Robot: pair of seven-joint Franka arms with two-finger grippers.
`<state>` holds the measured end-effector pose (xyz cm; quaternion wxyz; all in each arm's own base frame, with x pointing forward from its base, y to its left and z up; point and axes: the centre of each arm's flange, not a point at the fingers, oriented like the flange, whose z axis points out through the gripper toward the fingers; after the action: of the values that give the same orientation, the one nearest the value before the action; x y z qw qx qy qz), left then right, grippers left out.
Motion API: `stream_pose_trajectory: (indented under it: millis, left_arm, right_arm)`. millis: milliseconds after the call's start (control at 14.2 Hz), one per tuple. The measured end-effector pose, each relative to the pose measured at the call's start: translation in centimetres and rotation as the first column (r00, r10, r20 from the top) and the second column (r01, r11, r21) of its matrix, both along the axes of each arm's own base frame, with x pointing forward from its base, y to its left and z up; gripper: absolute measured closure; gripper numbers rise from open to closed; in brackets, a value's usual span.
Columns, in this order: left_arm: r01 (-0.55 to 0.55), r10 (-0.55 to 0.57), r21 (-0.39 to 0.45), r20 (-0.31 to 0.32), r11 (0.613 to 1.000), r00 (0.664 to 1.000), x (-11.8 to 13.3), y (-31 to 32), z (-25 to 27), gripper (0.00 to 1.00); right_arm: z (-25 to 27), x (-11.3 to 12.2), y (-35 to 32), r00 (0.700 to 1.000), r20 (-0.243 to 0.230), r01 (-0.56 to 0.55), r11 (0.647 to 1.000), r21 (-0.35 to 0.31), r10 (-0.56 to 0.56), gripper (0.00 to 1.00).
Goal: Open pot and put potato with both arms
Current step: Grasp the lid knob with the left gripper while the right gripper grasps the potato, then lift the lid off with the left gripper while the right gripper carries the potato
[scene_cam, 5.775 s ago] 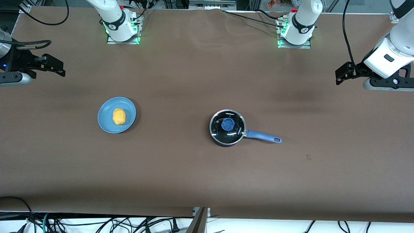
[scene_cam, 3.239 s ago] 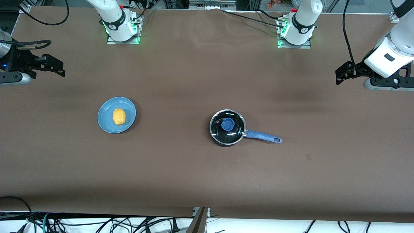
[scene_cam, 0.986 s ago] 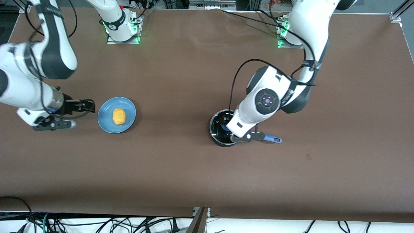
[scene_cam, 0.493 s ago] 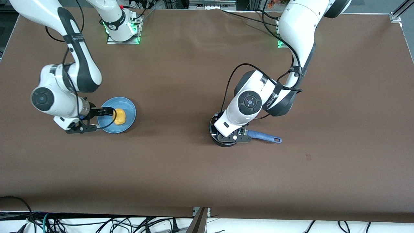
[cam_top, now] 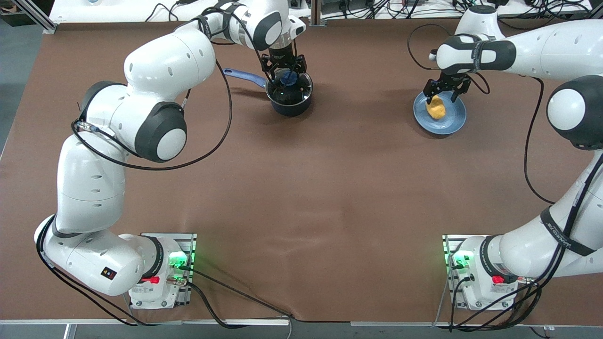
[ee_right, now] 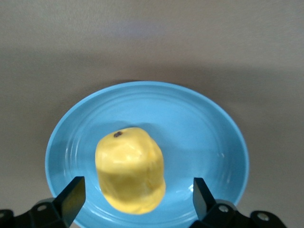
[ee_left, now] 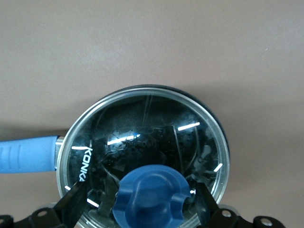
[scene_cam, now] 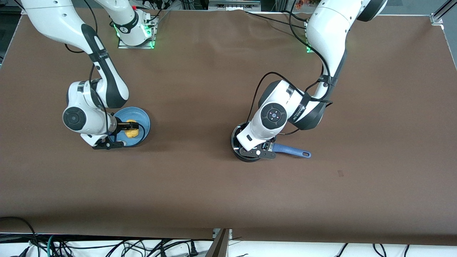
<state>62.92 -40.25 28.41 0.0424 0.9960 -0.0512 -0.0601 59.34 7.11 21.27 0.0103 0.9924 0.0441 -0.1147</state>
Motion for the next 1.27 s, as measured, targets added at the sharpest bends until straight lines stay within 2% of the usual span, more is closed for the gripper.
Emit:
stream_pose_trajectory:
  millis: [211, 563, 704, 775, 845, 915, 986, 1268]
  left_arm:
    - [0.002, -0.001, 0.004, -0.007, 1.000, 1.000, -0.1, -0.1, -0.6, 0.00]
    - [0.002, -0.002, 0.004, -0.008, 1.000, 1.000, -0.1, 0.0, -0.7, 0.00]
    - [0.003, -0.002, 0.004, -0.008, 1.000, 1.000, -0.1, 0.0, -0.7, 0.05]
    - [0.005, -0.005, 0.001, -0.006, 1.000, 1.000, -0.1, -0.1, -0.6, 0.14]
    - [0.013, -0.013, -0.003, -0.003, 1.000, 1.000, -0.1, -0.2, -0.4, 0.26]
    - [0.019, -0.019, -0.006, 0.000, 1.000, 1.000, -0.1, -0.3, -0.2, 0.35]
    - [0.021, -0.021, -0.004, -0.001, 1.000, 1.000, 0.0, -0.2, -0.3, 0.41]
    - [0.023, -0.023, -0.004, -0.002, 1.000, 1.000, 0.0, -0.1, -0.3, 0.41]
  right_arm:
    - [-0.7, -0.1, 0.2, 1.000, -0.008, -0.003, 1.000, -0.001, 0.003, 0.00]
    - [-1.6, -0.2, 0.2, 1.000, 0.011, -0.003, 1.000, 0.002, 0.003, 0.00]
    - [-1.9, -0.3, 0.2, 1.000, 0.011, -0.003, 1.000, 0.002, 0.003, 0.07]
    - [-1.8, -0.3, 0.2, 1.000, 0.013, -0.003, 1.000, 0.002, 0.003, 0.13]
    - [-1.8, -0.2, 0.2, 1.000, 0.014, -0.003, 1.000, 0.002, 0.003, 0.29]
    - [-1.7, -0.2, 0.2, 1.000, 0.016, -0.003, 1.000, 0.003, 0.003, 0.37]
    - [-1.6, -0.2, 0.2, 1.000, 0.018, -0.003, 1.000, 0.003, 0.003, 0.40]
    - [-1.3, 0.2, 0.3, 0.999, 0.033, -0.003, 1.000, 0.004, 0.003, 0.40]
